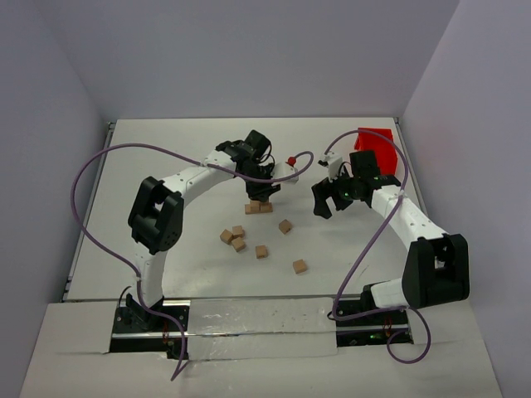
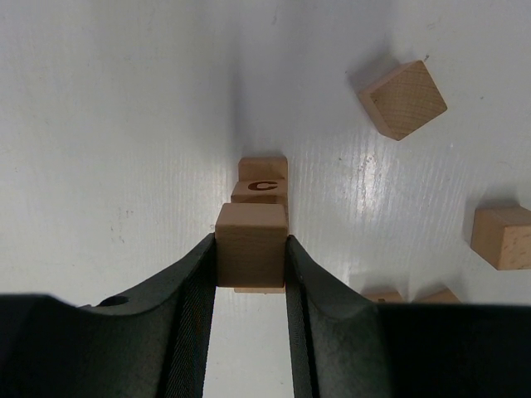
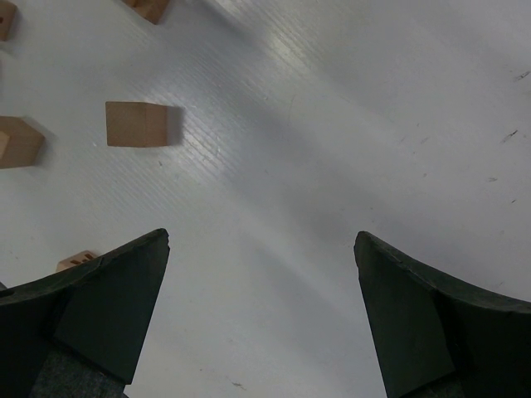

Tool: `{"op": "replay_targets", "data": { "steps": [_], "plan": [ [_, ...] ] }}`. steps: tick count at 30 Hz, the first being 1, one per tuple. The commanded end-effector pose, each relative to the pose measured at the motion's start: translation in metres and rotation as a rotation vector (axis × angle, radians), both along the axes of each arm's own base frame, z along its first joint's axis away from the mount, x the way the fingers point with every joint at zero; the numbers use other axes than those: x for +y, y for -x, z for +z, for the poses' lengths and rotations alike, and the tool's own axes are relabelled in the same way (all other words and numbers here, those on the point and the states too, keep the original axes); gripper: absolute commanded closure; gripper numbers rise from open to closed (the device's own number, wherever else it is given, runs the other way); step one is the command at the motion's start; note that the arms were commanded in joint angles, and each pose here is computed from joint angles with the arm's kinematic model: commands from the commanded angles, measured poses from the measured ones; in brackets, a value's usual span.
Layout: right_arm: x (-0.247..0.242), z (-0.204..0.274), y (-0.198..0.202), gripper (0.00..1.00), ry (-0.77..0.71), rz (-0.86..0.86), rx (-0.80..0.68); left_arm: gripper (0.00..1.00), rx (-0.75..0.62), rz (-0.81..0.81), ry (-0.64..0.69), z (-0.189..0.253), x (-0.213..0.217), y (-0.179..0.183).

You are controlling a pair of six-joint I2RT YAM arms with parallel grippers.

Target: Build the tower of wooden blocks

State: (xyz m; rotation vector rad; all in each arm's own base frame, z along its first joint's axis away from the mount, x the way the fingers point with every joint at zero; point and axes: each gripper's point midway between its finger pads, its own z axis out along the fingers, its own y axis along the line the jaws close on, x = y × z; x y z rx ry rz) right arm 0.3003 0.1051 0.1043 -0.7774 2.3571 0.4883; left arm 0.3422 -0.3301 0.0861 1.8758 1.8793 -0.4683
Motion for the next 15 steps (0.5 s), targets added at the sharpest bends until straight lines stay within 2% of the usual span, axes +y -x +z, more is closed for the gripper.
{"op": "replay_targets", "data": {
  "steps": [1, 15],
  "plan": [
    [0.0033, 0.0158, -0.0101, 0.00, -0.026, 0.007, -0.031, 0.59, -0.025, -0.012, 0.012, 0.0012, -0.0067, -0.0030],
    [0.0030, 0.0139, -0.0098, 0.00, -0.023, 0.009, -0.025, 0.52, -0.014, -0.022, 0.009, -0.0023, -0.0104, 0.0003]
  ]
}}
